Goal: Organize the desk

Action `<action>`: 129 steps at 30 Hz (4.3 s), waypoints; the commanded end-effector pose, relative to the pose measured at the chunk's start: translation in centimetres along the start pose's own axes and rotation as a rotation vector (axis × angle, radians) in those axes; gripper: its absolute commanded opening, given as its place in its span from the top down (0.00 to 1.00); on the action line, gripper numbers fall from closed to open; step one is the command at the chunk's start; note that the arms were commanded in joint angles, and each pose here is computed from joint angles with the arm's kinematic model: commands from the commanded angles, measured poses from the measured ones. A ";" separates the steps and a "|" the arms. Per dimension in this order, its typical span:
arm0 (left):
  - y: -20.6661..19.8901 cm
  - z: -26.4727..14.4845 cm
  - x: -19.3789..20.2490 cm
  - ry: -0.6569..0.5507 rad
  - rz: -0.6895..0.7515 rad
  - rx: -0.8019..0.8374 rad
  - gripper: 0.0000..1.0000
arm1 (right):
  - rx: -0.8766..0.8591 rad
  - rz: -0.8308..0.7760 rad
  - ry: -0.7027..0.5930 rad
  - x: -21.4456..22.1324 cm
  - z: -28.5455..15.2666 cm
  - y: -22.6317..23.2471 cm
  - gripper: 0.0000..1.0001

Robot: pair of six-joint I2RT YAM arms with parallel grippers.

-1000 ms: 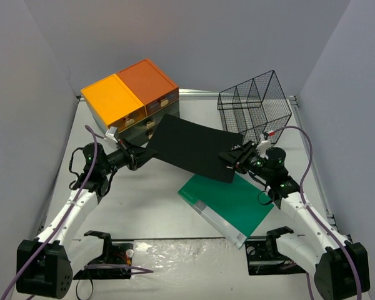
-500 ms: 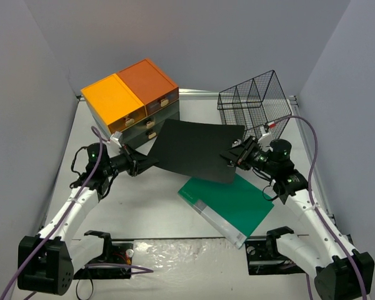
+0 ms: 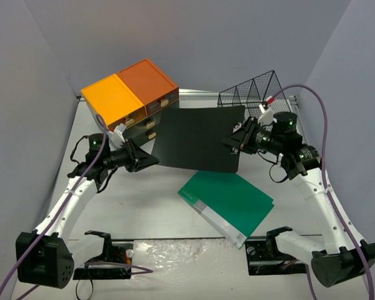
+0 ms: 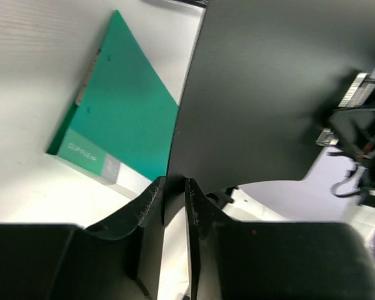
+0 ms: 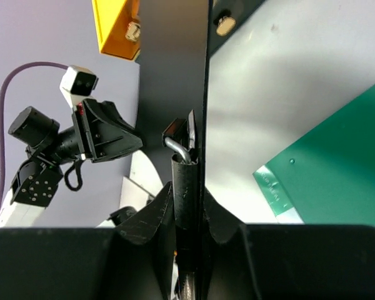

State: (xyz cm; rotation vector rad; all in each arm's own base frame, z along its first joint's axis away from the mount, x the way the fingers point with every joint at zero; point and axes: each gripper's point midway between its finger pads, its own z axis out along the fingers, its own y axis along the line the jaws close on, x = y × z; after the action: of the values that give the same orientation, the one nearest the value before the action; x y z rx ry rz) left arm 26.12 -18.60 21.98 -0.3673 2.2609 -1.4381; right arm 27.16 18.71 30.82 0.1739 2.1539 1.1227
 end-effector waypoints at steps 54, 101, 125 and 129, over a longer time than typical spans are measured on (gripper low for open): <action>5.1 -0.1 -1.2 -0.058 0.046 -0.183 0.28 | 0.871 -0.390 -0.597 -22.3 -8.2 -4.1 1.00; 6.1 0.3 -1.2 -0.048 0.019 -0.211 0.29 | 0.752 -0.433 -0.233 -18.5 1.9 -8.9 1.00; 5.3 0.3 -1.7 -0.048 0.021 -0.205 0.29 | 0.773 -0.386 -0.341 -22.8 2.7 -10.5 1.00; 5.2 0.3 -1.6 -0.044 0.021 -0.208 0.29 | 0.761 -0.371 -0.339 -23.6 3.1 -10.8 1.00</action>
State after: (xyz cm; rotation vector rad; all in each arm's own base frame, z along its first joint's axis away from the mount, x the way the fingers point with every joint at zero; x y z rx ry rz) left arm 26.17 -15.68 14.30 -0.5149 2.4662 -1.1635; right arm 46.77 4.72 30.20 0.2369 2.1961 -0.0319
